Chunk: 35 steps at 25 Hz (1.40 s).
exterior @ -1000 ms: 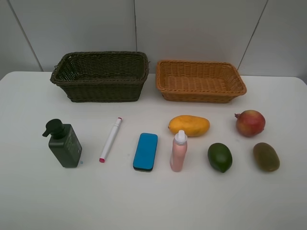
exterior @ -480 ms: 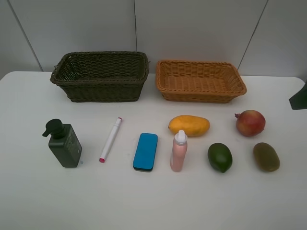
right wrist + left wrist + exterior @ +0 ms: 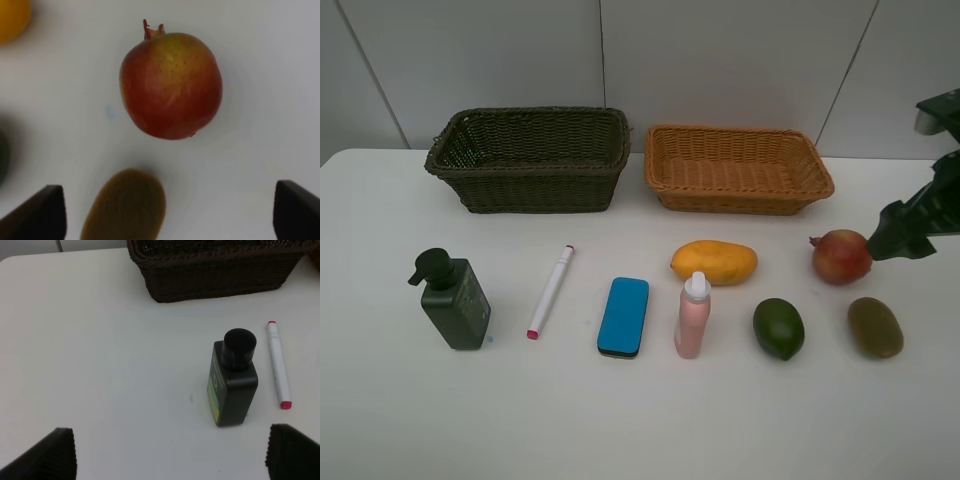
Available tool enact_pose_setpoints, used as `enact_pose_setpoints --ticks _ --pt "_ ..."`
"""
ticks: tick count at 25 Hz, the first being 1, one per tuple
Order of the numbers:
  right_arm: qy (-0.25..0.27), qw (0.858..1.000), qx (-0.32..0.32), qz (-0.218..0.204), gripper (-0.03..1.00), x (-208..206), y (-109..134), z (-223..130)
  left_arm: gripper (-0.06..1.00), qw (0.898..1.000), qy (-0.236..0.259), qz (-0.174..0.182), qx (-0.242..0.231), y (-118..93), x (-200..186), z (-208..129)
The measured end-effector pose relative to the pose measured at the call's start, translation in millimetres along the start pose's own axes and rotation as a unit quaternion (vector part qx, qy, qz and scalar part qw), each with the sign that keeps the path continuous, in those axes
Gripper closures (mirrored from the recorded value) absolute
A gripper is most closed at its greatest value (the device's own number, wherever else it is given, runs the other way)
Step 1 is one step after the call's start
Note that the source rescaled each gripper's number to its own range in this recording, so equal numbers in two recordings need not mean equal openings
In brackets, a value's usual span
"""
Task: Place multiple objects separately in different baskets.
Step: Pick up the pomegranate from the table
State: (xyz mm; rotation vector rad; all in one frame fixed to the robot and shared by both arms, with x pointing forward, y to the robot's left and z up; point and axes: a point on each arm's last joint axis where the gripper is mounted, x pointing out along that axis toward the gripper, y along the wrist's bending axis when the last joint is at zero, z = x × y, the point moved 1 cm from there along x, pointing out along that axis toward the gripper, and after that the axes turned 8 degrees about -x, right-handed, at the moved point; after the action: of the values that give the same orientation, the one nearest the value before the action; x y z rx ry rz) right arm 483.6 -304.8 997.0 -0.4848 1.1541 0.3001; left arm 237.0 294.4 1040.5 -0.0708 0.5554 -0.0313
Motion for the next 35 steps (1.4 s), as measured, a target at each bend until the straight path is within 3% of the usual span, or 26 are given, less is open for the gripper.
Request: enact_pose_setpoints --ticks 19,35 --pt "0.029 0.999 -0.031 0.027 -0.03 71.0 -10.2 28.8 -0.06 1.000 0.000 0.000 0.000 0.0 0.0 0.0" --pt "0.050 0.997 -0.041 0.037 -0.03 114.0 -9.4 27.4 -0.06 1.000 0.000 0.000 0.000 0.0 0.0 0.0"
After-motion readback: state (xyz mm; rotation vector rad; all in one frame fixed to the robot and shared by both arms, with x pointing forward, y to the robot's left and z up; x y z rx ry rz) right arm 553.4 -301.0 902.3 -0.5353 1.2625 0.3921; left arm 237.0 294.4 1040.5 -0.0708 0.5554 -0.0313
